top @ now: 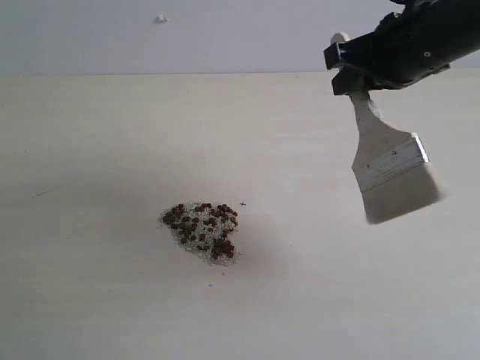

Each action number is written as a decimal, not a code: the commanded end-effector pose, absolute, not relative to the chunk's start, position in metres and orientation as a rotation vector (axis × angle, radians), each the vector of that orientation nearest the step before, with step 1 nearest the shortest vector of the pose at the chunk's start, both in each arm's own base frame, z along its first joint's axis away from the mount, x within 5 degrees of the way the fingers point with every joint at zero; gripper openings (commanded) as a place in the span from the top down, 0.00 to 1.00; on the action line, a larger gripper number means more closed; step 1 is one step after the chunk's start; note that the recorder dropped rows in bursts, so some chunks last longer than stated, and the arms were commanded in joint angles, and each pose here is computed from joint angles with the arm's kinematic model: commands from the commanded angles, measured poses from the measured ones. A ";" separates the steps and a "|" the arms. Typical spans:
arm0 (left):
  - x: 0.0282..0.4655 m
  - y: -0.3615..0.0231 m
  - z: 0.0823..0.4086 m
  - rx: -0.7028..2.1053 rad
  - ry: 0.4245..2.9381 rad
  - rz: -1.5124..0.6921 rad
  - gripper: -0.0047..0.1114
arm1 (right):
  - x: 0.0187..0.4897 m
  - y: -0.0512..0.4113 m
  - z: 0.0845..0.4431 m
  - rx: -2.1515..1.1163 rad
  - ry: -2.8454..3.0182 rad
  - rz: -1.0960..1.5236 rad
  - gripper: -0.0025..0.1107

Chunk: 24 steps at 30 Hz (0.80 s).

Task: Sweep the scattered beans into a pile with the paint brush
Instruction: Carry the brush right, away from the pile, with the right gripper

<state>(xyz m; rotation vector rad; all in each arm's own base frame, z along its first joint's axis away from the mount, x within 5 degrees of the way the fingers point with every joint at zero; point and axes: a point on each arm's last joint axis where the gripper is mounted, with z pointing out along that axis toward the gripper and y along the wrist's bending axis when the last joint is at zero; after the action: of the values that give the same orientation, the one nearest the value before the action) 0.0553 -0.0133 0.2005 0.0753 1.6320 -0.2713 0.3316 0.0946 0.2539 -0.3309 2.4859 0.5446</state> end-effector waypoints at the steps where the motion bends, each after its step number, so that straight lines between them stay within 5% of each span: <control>1: 0.055 -0.013 0.201 0.067 1.621 -0.278 0.96 | 0.334 0.091 0.237 -0.310 2.594 0.610 0.98; 13: 0.055 -0.013 0.201 0.067 1.621 -0.278 0.96 | 0.355 0.113 0.170 -0.088 2.681 0.976 0.98; 24: 0.055 -0.013 0.201 0.067 1.621 -0.278 0.96 | 0.338 0.107 0.134 -0.053 2.798 0.934 0.98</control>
<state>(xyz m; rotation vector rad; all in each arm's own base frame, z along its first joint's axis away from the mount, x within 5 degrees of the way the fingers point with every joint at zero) 0.0553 -0.0133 0.2005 0.0753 1.6320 -0.2713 0.3414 0.1100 0.1409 -0.0743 2.7900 0.9555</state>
